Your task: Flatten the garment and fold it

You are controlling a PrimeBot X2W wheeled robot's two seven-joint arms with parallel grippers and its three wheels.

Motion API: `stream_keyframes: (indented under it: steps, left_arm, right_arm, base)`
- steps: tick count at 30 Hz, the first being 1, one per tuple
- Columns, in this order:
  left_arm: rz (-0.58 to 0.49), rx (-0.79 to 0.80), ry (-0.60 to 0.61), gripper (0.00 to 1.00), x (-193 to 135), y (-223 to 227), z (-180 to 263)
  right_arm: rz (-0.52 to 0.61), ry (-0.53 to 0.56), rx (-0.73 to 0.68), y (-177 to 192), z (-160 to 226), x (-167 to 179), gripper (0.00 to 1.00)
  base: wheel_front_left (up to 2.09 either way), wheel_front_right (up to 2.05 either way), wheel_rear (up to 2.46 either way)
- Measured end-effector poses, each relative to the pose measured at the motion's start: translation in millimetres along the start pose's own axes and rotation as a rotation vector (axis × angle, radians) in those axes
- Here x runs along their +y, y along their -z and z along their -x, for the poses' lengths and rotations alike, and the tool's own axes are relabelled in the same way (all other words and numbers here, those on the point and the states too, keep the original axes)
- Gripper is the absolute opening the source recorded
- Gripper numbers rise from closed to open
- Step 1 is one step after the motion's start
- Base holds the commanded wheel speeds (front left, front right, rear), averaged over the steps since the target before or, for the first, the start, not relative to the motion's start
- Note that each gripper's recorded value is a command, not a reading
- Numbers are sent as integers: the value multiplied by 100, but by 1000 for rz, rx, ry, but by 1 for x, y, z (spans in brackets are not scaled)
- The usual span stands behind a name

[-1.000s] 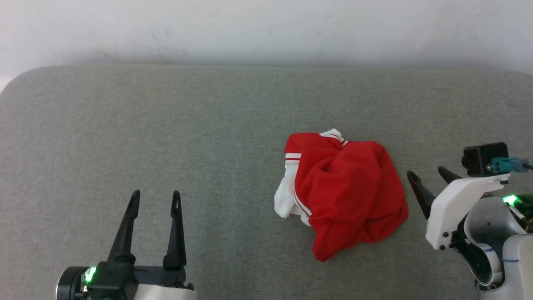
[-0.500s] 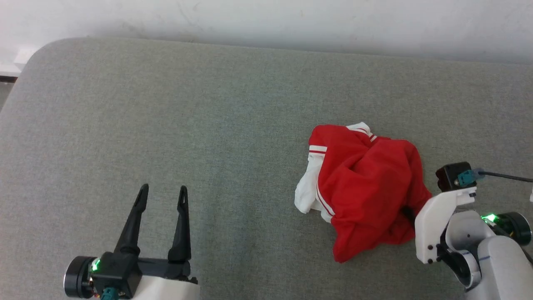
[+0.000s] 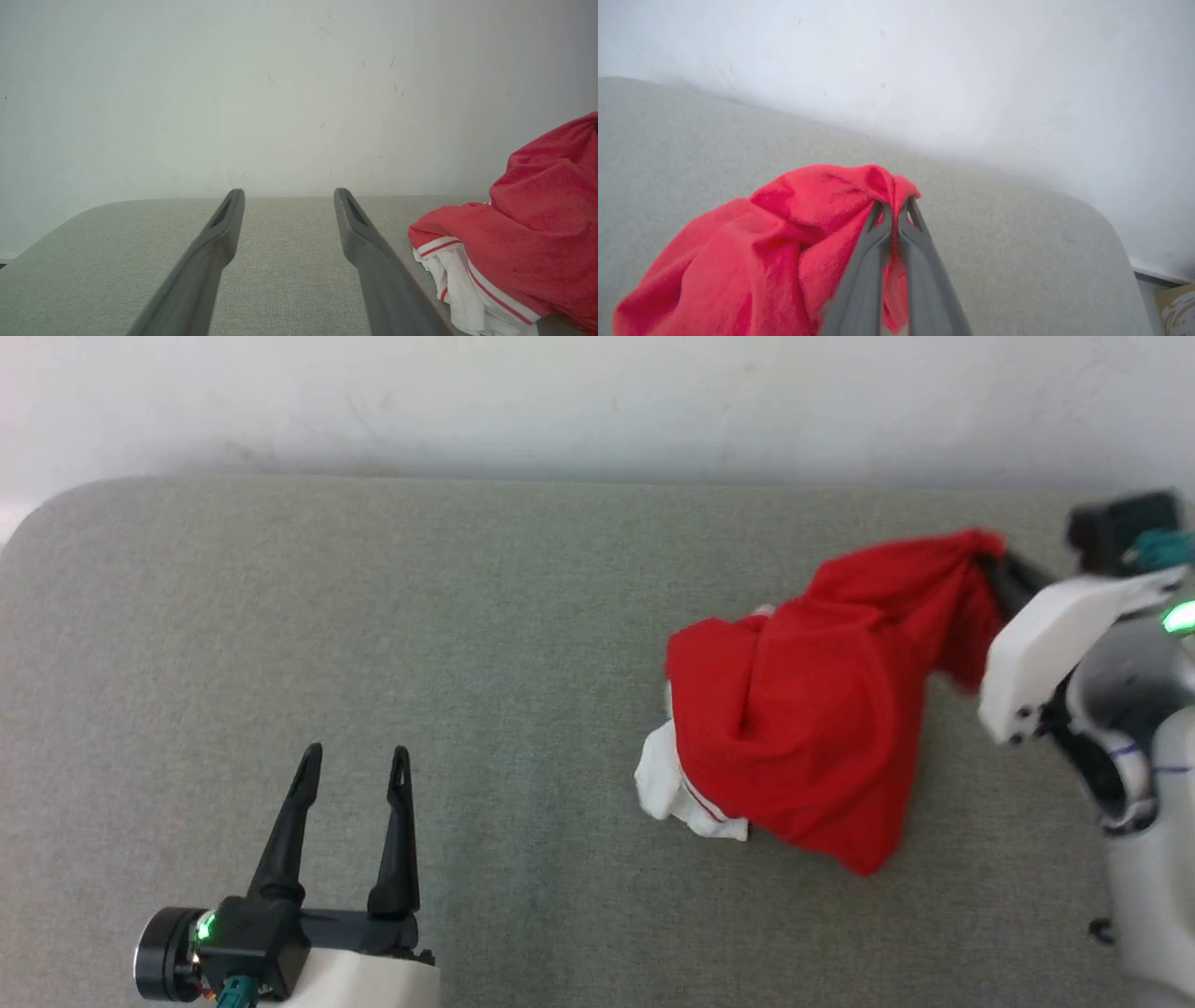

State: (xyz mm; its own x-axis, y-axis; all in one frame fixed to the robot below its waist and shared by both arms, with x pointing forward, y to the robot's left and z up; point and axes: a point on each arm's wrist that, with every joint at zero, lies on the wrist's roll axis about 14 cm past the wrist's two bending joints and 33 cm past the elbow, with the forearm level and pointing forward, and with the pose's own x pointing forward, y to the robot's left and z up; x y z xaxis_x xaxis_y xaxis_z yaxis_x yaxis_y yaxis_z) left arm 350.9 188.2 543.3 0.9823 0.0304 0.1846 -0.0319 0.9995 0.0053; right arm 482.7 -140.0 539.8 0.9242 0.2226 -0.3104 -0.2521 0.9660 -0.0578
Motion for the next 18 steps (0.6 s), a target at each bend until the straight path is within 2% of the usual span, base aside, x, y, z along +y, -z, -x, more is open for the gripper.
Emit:
stream_keyframes:
  steps: [4,6,8,10,12,15,18]
  left_arm:
    - [3,-21,15,100,-3,-6,-2]
    - [1,-21,20,100,-4,-6,-1]
    - [1,-11,23,100,-4,-3,1]
    - [0,-5,25,100,-3,-1,0]
    - [0,4,26,100,-1,2,0]
    - [0,18,27,100,1,6,1]
    - [-3,32,19,100,4,10,1]
  right_arm:
    - [33,90,-147,-51,26,-32,0]
    - [39,144,-175,-59,41,-49,0]
    - [37,201,-156,-48,56,-66,0]
    - [24,258,-75,-15,70,-81,0]
    - [-45,296,54,38,83,-87,0]
    - [-122,328,271,122,109,-82,0]
    - [-174,337,405,176,130,-71,0]
  base:
    - [0,0,0]
    - [0,0,0]
    - [0,0,0]
    - [0,0,0]
    - [0,0,0]
    - [0,0,0]
    - [0,0,0]
